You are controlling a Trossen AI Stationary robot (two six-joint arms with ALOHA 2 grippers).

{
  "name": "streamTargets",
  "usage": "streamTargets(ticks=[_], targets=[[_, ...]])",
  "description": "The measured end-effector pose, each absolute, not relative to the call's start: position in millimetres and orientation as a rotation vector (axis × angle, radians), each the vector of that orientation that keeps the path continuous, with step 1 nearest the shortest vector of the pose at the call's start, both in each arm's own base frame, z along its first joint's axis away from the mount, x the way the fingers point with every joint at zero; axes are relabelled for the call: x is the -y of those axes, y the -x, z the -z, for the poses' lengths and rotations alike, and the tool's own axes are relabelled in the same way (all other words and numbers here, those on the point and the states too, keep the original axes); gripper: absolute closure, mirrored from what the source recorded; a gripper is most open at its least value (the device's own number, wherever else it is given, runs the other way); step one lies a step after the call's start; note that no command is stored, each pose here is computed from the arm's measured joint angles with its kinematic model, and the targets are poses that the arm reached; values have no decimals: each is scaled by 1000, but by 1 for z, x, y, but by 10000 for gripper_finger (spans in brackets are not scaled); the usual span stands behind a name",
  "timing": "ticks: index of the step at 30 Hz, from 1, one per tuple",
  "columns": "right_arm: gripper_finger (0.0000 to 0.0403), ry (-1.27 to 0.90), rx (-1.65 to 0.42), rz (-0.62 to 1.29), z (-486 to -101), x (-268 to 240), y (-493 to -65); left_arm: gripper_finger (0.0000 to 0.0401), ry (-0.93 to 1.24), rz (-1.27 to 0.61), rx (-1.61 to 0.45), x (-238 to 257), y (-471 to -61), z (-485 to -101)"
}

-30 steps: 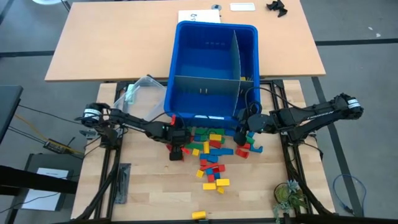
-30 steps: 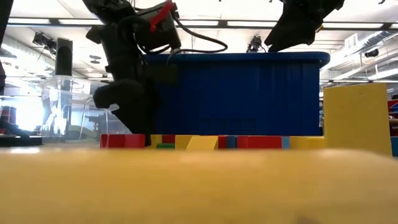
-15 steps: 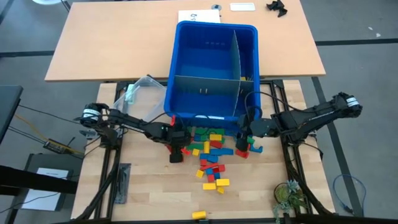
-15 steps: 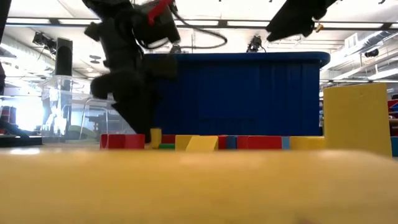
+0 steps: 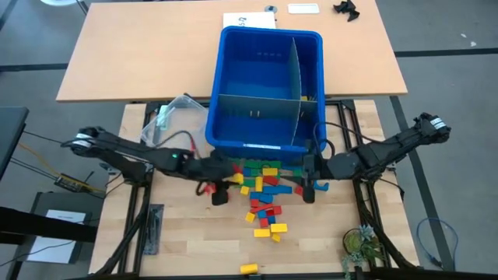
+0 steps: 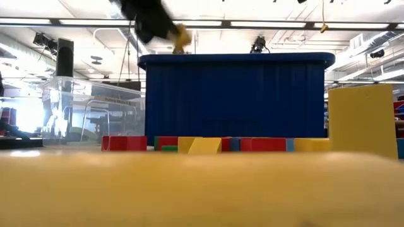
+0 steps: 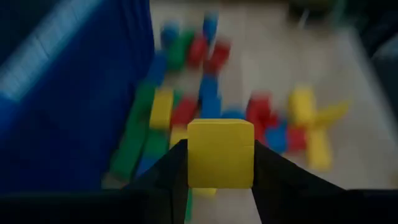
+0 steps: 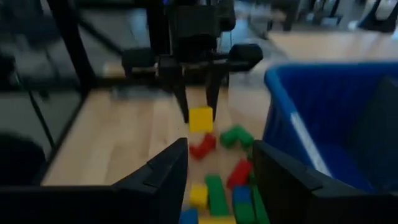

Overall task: Sort blocks
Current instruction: Put the yellow block into the blue bin

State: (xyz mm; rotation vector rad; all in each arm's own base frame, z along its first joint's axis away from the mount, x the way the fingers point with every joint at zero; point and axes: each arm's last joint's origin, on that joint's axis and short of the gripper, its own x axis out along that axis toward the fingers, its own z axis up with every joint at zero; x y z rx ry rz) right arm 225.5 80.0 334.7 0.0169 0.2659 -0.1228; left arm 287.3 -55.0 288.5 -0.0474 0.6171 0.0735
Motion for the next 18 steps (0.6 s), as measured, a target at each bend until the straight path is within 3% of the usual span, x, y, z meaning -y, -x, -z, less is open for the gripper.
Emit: streamTargets(ticks=[5, 9, 18], targets=[[219, 66, -129, 105, -349, -79, -229, 261, 98, -66, -368, 53, -279, -325], [200, 252, -78, 99, -351, -86, -237, 261, 146, -51, -206, 52, -278, -344], [153, 787, -142, 290, -325, -114, -271, 261, 327, -27, -83, 52, -283, -354]])
